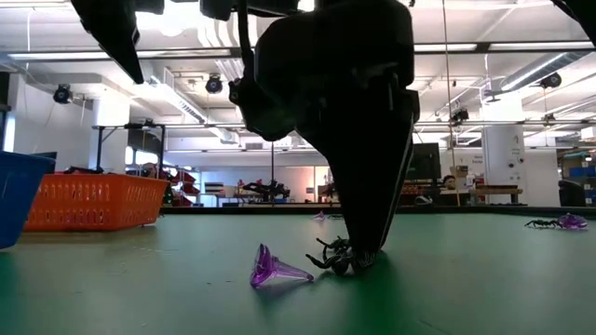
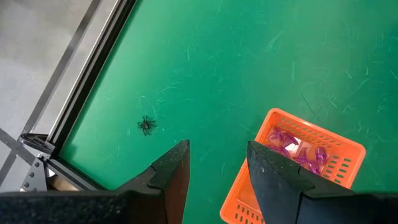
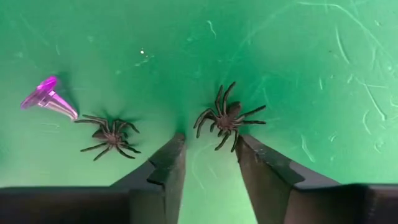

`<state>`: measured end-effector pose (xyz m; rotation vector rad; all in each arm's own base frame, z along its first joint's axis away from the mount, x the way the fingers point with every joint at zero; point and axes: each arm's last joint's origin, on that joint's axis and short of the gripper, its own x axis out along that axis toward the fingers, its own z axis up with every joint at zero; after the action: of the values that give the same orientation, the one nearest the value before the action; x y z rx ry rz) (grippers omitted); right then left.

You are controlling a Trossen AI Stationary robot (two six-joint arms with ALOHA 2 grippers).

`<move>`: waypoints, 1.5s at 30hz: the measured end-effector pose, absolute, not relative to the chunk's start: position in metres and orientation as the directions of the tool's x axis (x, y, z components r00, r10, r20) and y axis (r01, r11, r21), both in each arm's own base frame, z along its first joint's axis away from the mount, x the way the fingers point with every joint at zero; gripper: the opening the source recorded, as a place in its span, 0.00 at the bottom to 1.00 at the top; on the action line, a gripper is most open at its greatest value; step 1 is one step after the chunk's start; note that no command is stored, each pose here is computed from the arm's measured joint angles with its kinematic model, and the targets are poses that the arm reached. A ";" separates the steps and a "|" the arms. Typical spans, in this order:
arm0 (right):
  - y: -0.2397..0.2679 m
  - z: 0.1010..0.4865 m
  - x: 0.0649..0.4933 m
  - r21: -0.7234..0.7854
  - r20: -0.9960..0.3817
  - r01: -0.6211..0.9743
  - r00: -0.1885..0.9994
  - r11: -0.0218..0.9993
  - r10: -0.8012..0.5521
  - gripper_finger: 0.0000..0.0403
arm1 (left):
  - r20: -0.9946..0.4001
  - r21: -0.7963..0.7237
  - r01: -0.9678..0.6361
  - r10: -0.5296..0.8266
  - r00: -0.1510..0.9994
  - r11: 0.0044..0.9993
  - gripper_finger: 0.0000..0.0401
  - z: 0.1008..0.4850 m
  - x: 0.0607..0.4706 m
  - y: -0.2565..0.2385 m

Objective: Sort Halloween decoration
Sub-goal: Put the black spider toy into the blue bin

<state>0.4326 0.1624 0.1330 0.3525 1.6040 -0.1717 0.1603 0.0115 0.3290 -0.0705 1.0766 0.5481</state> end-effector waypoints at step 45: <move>0.131 0.147 0.452 0.164 -0.986 0.346 0.090 0.924 0.141 0.43 | -0.847 0.202 -0.459 0.390 0.362 0.865 0.36 0.329 0.161 0.012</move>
<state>0.4518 0.1308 0.1467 0.4021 1.4853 -0.1588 0.1612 0.0115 0.3291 -0.0729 1.0690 0.5473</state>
